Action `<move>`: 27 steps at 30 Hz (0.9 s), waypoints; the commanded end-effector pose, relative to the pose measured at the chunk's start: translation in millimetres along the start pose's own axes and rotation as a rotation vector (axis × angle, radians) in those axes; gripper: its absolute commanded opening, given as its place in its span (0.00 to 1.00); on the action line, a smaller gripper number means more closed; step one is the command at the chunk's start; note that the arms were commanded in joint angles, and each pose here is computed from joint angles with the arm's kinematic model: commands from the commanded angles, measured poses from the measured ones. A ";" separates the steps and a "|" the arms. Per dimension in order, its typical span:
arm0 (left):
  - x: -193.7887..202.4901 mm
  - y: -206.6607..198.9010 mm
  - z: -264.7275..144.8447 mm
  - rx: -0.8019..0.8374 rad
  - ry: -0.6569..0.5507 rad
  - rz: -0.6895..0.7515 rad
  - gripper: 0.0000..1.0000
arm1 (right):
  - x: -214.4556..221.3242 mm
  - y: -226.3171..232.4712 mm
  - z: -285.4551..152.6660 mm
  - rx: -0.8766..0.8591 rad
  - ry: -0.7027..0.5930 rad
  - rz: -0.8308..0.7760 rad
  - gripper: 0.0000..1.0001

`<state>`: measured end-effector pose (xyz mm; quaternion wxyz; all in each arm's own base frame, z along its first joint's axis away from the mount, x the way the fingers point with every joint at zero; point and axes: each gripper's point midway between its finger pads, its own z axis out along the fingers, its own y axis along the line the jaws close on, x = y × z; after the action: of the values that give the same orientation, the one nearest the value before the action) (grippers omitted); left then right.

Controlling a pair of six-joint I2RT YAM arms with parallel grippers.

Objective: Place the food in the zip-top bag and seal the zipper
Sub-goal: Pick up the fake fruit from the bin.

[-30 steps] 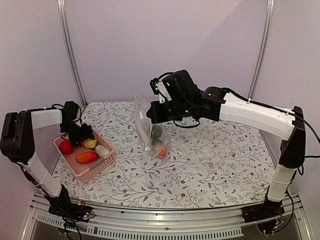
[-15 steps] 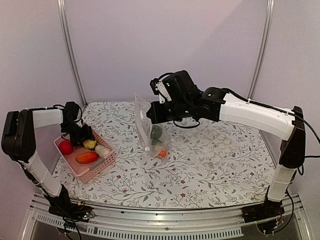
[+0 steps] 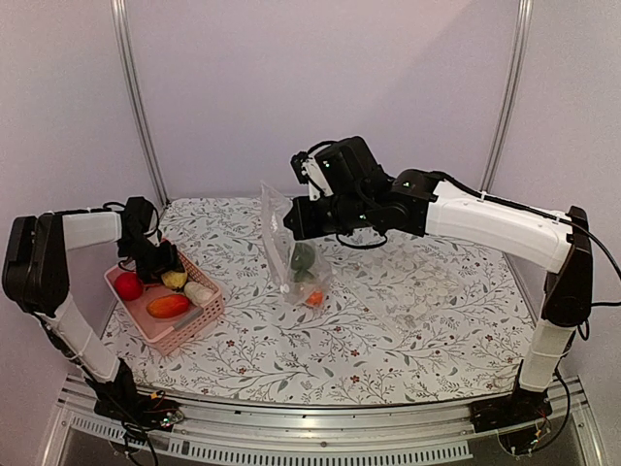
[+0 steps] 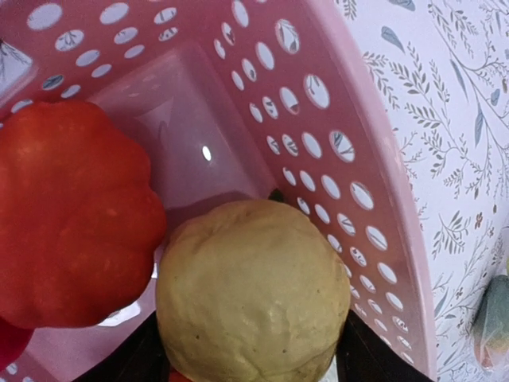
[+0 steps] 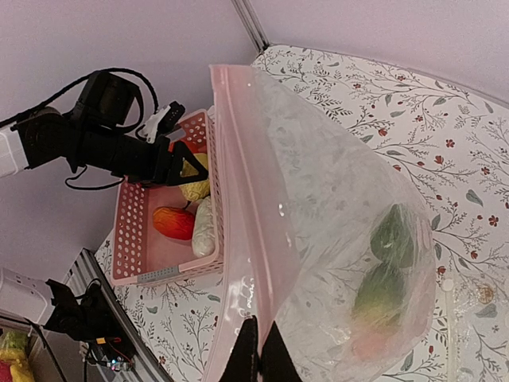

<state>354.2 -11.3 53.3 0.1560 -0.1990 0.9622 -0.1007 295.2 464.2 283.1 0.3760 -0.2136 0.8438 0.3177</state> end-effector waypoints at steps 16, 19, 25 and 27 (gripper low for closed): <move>-2.9 -14.9 -91.9 0.118 -0.374 -0.015 0.64 | -10.9 4.6 -12.6 -0.033 -0.031 0.015 0.00; 9.2 -47.3 -116.0 0.208 -0.428 0.086 0.64 | -11.0 4.8 -13.3 -0.033 -0.030 0.011 0.00; 31.1 -119.9 -188.7 0.485 -0.505 0.257 0.63 | -11.9 2.3 -12.9 -0.023 -0.032 0.010 0.00; 42.1 -146.7 -209.8 0.609 -0.491 0.311 0.63 | -12.8 2.9 -13.4 -0.025 -0.034 0.010 0.00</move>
<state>304.9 -90.1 221.6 0.4175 -0.0802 0.8797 -0.2131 293.4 465.8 282.4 0.3721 -0.2170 0.8427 0.3230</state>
